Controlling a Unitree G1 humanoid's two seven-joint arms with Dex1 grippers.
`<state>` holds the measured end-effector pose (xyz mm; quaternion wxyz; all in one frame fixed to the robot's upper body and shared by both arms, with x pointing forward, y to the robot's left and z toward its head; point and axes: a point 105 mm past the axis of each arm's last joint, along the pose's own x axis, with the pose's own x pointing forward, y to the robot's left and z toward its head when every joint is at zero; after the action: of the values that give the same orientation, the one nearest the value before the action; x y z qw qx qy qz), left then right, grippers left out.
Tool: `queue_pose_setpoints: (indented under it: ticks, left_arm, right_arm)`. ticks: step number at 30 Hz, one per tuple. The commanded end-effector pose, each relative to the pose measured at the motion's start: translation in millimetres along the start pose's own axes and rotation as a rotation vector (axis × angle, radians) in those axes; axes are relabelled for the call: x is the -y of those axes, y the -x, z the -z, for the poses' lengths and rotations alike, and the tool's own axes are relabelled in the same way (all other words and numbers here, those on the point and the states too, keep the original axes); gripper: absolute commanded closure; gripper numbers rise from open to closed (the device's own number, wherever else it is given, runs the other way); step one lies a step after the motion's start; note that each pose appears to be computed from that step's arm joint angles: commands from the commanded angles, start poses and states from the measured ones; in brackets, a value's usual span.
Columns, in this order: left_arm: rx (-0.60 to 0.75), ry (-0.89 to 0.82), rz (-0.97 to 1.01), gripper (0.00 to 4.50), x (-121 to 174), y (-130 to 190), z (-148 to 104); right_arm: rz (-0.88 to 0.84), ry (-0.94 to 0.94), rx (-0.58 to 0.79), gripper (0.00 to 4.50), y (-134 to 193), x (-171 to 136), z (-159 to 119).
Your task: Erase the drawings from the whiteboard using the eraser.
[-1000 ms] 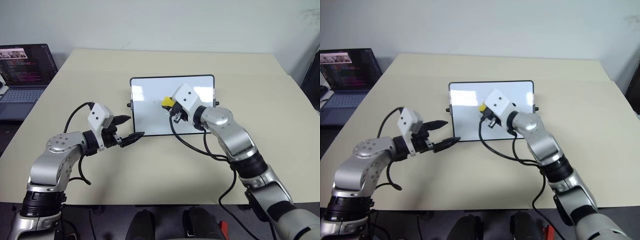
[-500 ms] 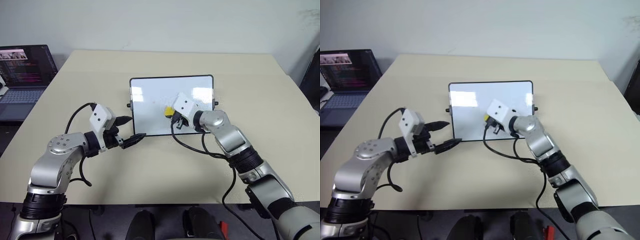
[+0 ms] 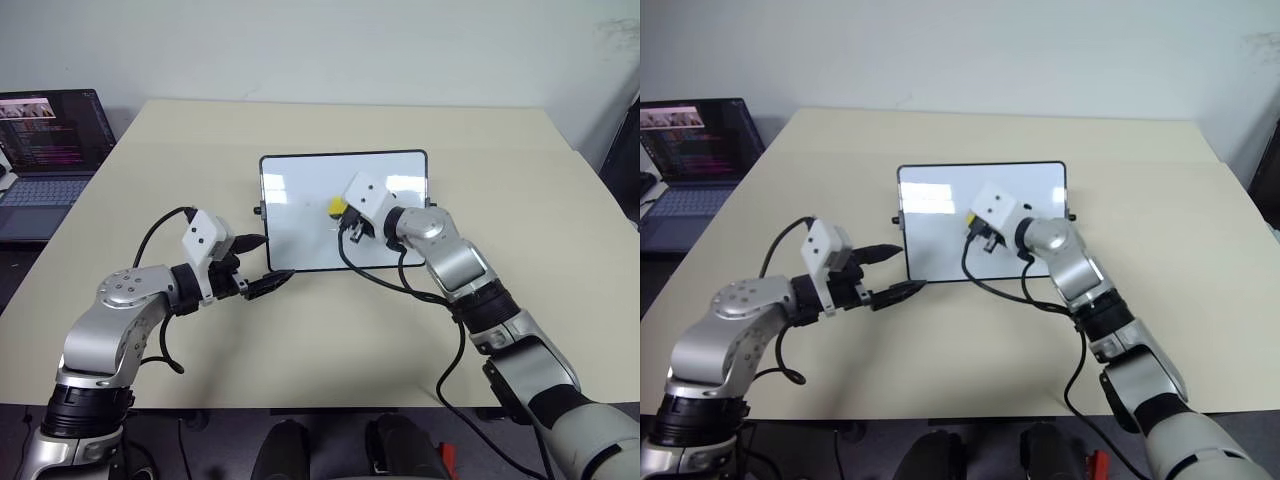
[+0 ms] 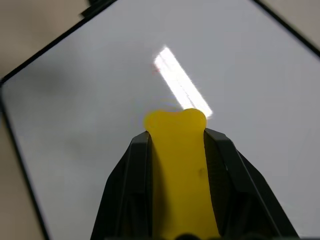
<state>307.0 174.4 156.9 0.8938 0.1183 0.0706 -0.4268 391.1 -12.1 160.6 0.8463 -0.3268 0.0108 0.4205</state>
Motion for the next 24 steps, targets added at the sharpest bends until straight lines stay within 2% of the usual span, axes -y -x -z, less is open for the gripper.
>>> queue_pose_setpoints:
  ticks: [1,7,11,16,21,24]
  left_arm:
    - [0.02,-0.026,-0.009,0.0,-3,3,-8]
    - [0.017,-0.012,0.003,0.0,2,0,-5]
    - [0.013,-0.006,0.009,0.0,3,1,-4]
    - [0.009,-0.005,0.016,0.0,4,2,-5]
    - [-0.003,-0.005,0.027,0.0,5,4,-4]
    - [-0.018,-0.004,0.037,0.0,6,7,-1]
  right_arm:
    - [0.02,0.019,-0.01,3.41,2,2,1]
    - [0.233,0.037,0.062,3.41,9,42,-16]
    - [0.2,0.038,0.054,3.41,7,37,-15]
    - [0.046,0.016,0.006,3.41,4,6,-3]
    - [0.188,-0.002,-0.041,3.41,19,34,14]
    - [0.131,-0.015,-0.073,3.41,23,27,23]
